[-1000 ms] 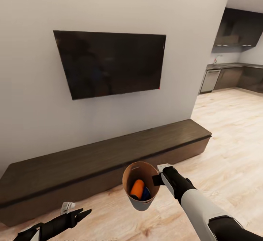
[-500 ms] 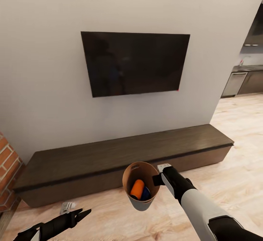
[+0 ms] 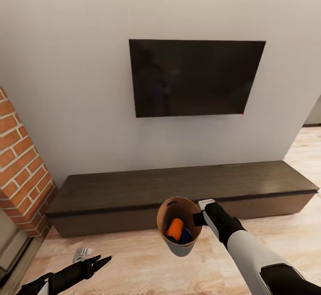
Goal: Put the three can of soda from the living room inside the tash can in the kitchen.
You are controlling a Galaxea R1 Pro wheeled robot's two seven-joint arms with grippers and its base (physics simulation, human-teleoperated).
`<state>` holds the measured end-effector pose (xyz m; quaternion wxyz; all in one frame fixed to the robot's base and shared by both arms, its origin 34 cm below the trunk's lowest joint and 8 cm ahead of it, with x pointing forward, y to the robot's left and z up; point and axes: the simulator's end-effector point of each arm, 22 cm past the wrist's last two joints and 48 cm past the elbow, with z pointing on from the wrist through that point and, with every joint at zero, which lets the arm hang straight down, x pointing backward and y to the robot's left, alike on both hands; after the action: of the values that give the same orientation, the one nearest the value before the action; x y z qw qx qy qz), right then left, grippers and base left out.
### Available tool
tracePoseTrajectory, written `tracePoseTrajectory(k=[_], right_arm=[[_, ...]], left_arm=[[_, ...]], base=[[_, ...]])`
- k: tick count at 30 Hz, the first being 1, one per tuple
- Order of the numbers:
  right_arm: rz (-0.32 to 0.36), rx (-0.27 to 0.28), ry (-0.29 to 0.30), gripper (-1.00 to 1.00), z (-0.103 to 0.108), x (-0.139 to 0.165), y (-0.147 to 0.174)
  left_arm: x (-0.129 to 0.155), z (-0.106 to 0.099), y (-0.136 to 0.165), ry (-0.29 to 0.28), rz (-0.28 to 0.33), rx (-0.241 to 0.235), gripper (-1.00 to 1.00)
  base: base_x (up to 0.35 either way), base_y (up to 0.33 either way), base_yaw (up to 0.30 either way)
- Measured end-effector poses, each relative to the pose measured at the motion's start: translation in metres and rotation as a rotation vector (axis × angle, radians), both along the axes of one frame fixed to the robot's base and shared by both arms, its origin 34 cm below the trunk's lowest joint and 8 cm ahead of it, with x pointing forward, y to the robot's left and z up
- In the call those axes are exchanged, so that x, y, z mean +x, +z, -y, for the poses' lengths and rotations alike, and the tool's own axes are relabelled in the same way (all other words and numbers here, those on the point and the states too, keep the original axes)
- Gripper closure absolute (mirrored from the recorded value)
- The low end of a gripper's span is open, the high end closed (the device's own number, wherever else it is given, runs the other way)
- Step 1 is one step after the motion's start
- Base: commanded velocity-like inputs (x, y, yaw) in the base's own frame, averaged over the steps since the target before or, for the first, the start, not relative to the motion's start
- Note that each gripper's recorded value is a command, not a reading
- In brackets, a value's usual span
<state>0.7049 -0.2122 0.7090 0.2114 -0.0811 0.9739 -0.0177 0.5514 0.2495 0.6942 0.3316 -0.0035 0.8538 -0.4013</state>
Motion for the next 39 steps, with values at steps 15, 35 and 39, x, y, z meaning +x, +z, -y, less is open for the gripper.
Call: tracePoseTrajectory(k=[15, 35, 39], right_arm=[[0.009, -0.008, -0.041, 1.0, 0.03, 0.006, 0.004], [0.009, -0.004, -0.04, 1.0, 0.028, 0.006, 0.004], [0.008, -0.006, -0.038, 1.0, 0.028, 0.006, 0.004]], left_arm=[[0.0, 0.001, 0.0, -0.001, 0.0, 0.0, -1.0], [0.002, -0.006, -0.006, 0.022, -0.012, 0.032, -1.0], [0.002, -0.006, -0.006, 0.022, -0.012, 0.032, -1.0]], base=[[0.0, 0.0, 0.29], [0.0, 0.0, 0.291], [0.0, 0.0, 0.291]])
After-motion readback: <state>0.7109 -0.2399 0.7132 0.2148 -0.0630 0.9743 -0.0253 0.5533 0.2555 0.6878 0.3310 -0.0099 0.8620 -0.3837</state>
